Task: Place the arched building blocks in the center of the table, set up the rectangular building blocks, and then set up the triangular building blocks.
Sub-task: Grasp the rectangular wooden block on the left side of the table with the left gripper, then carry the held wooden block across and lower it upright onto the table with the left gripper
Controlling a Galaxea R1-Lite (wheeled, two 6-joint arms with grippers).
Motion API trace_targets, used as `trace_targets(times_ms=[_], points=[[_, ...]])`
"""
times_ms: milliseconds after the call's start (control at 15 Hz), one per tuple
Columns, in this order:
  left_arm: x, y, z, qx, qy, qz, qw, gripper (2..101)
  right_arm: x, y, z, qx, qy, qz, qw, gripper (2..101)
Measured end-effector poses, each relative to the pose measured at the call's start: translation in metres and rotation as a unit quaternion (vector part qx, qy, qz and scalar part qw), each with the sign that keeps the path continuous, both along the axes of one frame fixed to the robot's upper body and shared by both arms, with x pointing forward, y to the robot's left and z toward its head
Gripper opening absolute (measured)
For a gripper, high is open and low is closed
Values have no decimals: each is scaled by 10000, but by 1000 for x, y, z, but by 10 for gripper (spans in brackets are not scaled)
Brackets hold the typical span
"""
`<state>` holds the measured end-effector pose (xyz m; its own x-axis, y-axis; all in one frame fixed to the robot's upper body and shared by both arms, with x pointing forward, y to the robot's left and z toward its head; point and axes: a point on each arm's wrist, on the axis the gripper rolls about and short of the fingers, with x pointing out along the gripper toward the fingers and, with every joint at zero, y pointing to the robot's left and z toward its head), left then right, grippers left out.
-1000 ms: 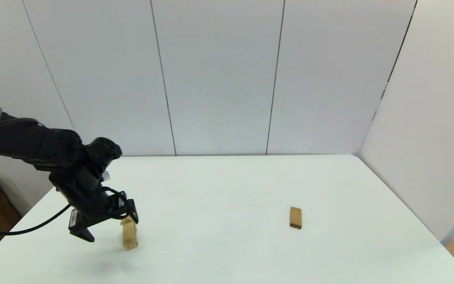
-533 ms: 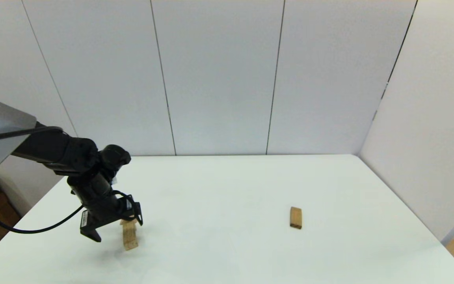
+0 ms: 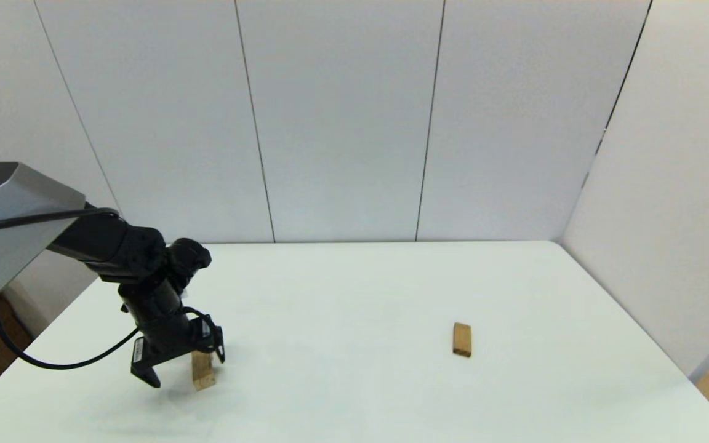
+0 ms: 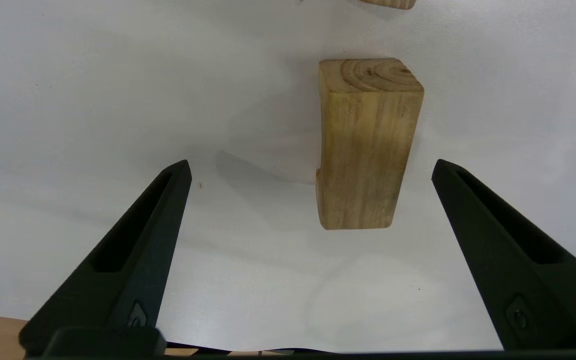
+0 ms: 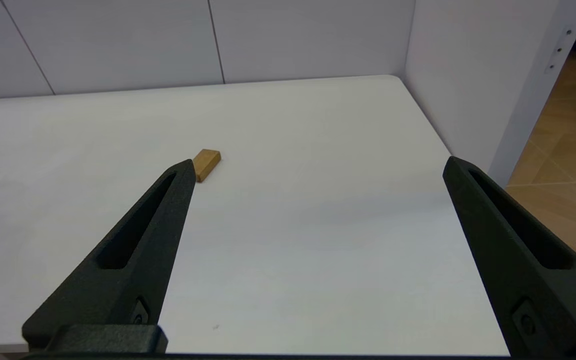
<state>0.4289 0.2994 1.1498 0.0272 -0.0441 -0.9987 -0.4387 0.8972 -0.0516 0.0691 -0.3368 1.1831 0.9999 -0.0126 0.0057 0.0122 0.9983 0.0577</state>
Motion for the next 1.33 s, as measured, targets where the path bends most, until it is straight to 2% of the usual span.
trace_targets(times_ms=[267, 467, 533, 867, 1067, 1200, 1333], points=[[0, -3, -3, -2, 58, -38, 10000, 636, 0, 0, 0, 0, 0, 3, 10000, 980], [1, -4, -3, -10, 45, -67, 10000, 453, 0, 0, 0, 0, 0, 2, 10000, 980], [1, -4, -3, -11, 36, -70, 10000, 279, 0, 0, 0, 2, 0, 3, 10000, 980], [4, -5, 2, -22, -65, -68, 10000, 260, 0, 0, 0, 0, 2, 1, 10000, 980], [7, -7, 19, -54, -382, -236, 9990, 260, 0, 0, 0, 2, 2, 1, 10000, 980], [12, -8, 37, -51, -751, -665, 9949, 260, 0, 0, 0, 0, 0, 0, 10000, 980], [15, -9, 54, 29, -1087, -1416, 9839, 260, 0, 0, 0, 0, 0, 1, 10000, 980]])
